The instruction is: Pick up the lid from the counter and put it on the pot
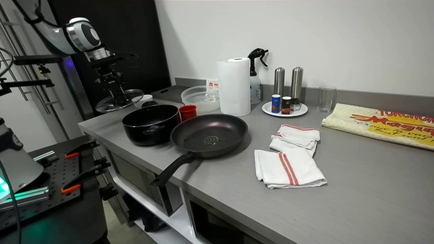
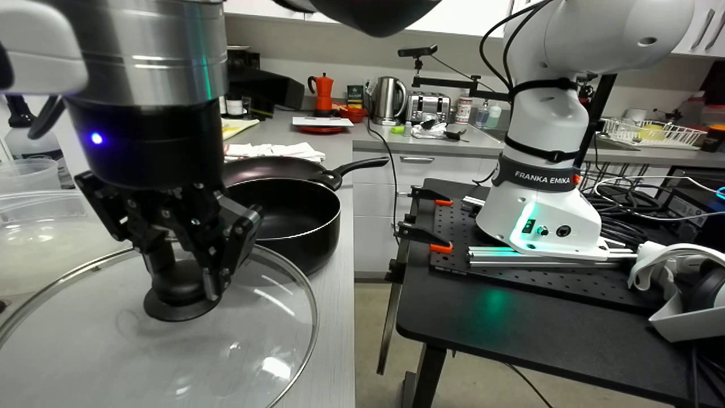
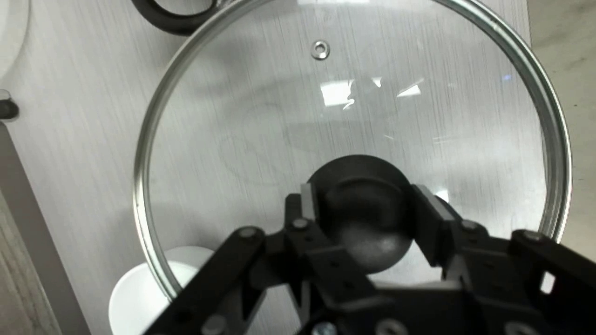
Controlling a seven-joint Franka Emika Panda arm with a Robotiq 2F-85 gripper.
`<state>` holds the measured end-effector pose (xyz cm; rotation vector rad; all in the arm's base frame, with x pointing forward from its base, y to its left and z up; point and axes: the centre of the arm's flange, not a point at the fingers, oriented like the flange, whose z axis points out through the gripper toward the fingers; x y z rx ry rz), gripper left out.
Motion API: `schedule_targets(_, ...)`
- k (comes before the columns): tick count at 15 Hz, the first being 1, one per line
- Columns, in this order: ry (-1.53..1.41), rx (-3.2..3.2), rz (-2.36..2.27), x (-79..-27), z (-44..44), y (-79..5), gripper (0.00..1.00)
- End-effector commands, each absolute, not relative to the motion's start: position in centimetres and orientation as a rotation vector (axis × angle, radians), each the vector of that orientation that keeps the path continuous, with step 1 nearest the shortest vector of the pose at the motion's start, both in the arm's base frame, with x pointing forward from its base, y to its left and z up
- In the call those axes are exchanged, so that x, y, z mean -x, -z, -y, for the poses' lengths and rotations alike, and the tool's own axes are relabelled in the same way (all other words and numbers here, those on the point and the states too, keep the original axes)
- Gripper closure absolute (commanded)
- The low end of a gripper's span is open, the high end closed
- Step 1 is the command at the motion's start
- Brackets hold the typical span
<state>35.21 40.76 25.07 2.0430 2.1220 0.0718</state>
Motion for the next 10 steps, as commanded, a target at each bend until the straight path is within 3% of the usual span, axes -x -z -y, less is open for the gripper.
schedule_targets(1,-0.126,-2.057,-2.043,-35.3,-39.3,-27.9,0.75)
schedule_targets(10,-0.182,-2.286,-1.682,-41.1,-29.8,-32.0,0.75)
